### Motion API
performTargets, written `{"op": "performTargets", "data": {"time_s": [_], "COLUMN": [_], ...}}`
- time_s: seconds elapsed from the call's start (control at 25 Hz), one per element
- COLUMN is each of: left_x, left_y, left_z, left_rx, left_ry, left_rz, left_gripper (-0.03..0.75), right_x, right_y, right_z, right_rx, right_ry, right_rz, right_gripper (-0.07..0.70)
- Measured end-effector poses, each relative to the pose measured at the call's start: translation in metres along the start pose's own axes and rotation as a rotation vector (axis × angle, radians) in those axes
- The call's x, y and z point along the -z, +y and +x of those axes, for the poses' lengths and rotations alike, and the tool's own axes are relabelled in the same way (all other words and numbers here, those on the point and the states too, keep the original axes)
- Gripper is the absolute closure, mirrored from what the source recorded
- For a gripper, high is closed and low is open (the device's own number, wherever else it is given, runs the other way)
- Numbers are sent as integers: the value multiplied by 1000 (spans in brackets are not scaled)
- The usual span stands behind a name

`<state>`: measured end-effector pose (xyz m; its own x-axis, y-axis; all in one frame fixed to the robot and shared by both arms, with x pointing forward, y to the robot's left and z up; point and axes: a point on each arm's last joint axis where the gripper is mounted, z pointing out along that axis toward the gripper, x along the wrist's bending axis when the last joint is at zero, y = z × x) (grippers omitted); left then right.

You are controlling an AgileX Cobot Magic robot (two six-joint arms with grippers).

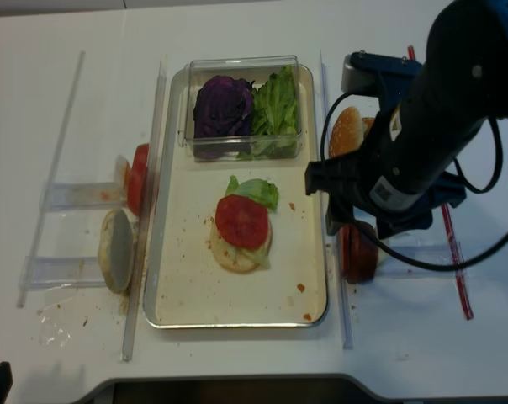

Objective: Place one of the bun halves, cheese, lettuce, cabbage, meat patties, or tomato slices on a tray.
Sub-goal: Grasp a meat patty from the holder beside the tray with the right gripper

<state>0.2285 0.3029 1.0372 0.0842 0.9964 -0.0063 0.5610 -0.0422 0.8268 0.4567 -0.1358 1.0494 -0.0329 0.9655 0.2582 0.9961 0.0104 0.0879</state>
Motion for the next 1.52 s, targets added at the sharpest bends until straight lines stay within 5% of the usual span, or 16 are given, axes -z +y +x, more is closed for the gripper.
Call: {"op": "performTargets", "data": {"time_s": [1.52], "left_x": [0], "left_y": [0], "left_z": [0], "left_rx": [0], "left_ry": [0], "left_rz": [0], "left_gripper": [482], "right_x": [-42], "right_y": [19], "right_z": [12], "right_rx": [-23], "right_ry": [35], "right_rz": [28], "right_gripper": [134]}}
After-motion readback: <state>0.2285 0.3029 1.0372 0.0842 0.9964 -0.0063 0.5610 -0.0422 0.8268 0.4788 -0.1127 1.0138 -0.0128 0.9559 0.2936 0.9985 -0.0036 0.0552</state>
